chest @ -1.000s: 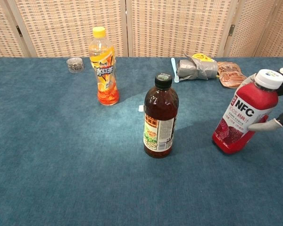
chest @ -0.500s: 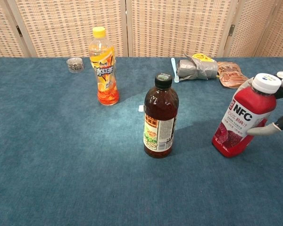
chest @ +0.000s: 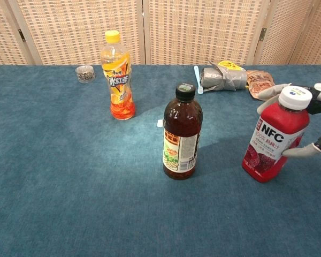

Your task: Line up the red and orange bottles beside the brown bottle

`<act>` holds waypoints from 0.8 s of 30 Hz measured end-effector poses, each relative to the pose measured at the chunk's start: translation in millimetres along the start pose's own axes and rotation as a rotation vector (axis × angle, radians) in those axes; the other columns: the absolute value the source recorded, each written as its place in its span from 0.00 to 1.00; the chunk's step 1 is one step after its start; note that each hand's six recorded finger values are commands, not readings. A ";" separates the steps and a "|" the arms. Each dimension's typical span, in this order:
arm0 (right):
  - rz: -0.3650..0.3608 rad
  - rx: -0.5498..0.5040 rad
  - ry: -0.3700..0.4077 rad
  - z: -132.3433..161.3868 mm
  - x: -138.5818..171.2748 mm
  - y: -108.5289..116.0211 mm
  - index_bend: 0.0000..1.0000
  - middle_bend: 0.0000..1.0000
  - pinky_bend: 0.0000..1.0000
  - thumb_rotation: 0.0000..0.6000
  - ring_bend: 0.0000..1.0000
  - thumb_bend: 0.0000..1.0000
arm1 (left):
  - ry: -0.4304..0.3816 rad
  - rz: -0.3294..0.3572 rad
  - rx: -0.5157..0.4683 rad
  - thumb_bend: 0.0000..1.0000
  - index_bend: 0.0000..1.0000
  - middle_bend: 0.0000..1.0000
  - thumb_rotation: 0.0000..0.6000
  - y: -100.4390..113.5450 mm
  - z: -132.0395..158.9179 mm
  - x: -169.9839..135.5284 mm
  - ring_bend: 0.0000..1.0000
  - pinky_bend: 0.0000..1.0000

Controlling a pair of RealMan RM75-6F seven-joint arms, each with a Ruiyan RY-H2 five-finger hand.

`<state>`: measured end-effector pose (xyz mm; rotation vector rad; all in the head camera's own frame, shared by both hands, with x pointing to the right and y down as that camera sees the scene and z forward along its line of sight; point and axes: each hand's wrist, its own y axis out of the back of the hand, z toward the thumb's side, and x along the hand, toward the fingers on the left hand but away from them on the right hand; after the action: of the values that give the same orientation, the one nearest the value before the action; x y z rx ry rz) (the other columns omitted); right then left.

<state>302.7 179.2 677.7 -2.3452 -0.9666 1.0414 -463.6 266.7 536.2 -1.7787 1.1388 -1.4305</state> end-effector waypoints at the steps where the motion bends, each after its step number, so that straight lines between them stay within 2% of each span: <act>1: -0.002 0.000 0.002 0.5 0.3 0.6 0.06 0.15 0.55 1.00 0.29 0.00 | 0.000 0.000 0.000 0.30 0.53 0.45 1.00 0.0 0.0 0.0 0.41 0.63; 7: -0.014 0.013 0.013 2.1 3.7 5.7 0.01 0.09 0.49 1.00 0.23 0.00 | 0.001 0.000 0.001 0.30 0.53 0.45 1.00 -0.1 0.0 0.1 0.41 0.63; 12: -0.034 0.036 0.028 5.5 9.8 15.4 0.00 0.08 0.47 1.00 0.21 0.00 | 0.000 -0.002 0.003 0.30 0.53 0.45 1.00 -0.8 0.1 0.0 0.41 0.63; 24: -0.139 0.191 0.011 12.7 46.7 59.1 0.00 0.11 0.43 1.00 0.19 0.00 | -0.014 -0.016 0.003 0.30 0.51 0.45 1.00 -6.4 4.2 2.4 0.41 0.63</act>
<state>341.1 173.7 611.9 -2.0962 -0.9657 1.0169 -457.7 267.2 541.7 -1.7968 1.1169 -1.4258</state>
